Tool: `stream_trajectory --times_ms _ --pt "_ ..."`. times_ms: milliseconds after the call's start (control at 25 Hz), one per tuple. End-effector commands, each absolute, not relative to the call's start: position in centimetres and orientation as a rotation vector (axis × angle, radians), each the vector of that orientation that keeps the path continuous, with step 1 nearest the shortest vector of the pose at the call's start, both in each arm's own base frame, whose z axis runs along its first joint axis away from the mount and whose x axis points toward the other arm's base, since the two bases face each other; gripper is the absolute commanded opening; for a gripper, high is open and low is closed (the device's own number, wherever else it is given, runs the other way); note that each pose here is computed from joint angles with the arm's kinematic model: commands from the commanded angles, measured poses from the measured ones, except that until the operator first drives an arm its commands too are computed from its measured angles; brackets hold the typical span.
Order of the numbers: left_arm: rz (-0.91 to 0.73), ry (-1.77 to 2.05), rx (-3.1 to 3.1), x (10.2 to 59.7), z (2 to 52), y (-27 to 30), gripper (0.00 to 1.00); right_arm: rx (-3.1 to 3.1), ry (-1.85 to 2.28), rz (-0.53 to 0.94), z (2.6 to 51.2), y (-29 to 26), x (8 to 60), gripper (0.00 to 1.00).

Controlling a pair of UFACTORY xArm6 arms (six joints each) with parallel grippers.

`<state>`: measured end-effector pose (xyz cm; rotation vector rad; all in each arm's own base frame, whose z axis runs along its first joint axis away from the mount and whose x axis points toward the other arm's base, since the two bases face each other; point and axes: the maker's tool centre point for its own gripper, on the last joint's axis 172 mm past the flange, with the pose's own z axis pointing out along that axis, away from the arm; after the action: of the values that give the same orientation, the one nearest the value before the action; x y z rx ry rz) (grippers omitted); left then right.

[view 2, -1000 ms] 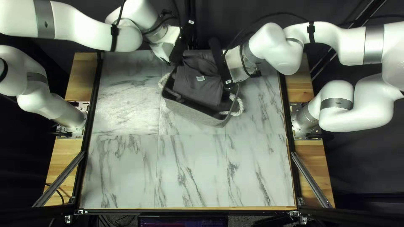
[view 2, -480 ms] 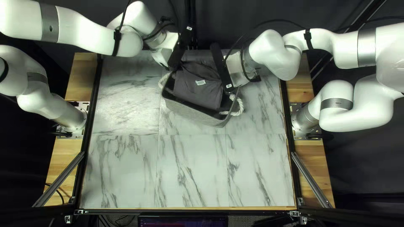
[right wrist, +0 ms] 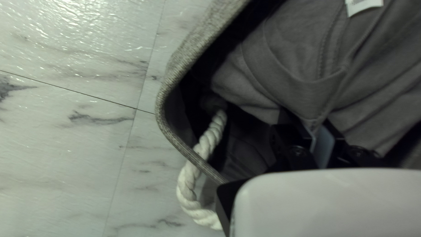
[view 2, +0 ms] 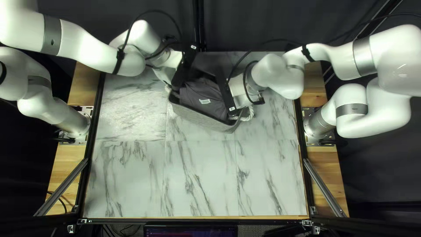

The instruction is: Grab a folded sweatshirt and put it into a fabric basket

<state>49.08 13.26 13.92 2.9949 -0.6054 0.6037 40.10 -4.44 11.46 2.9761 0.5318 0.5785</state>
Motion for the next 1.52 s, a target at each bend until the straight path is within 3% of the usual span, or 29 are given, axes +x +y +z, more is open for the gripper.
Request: stream_trajectory --times_ms 40,240,280,320,360,400,680,960,1520 --pt "0.597 -0.602 2.990 49.3 13.3 13.7 0.01 2.992 0.517 0.590 9.9 -4.6 39.6 0.00" --pt "0.587 -0.593 2.981 49.9 11.9 14.0 0.02 3.003 0.505 0.600 9.4 -5.1 39.0 0.00" --pt "0.585 -0.592 2.980 50.0 11.8 14.0 0.10 3.002 0.506 0.601 9.5 -5.1 38.9 0.00" --pt "0.580 -0.590 2.981 50.2 11.7 14.1 0.81 3.001 0.506 0.601 9.6 -5.2 38.9 0.24" --pt "0.583 -0.587 2.979 50.3 11.7 14.2 1.00 3.001 0.501 0.602 9.9 -5.2 38.8 0.94" --pt "0.582 -0.583 2.981 50.5 11.9 14.3 1.00 2.999 0.496 0.605 10.1 -5.1 38.7 1.00" --pt "0.615 -0.602 3.007 49.4 17.0 13.3 1.00 2.979 0.486 0.601 12.6 -4.6 38.5 1.00" --pt "0.647 -0.647 3.044 46.0 23.3 10.7 1.00 2.932 0.489 0.611 18.8 -4.2 39.3 1.00" --pt "0.554 -0.646 3.138 36.5 28.2 -4.2 1.00 2.894 0.437 0.621 24.0 1.0 40.6 1.00"
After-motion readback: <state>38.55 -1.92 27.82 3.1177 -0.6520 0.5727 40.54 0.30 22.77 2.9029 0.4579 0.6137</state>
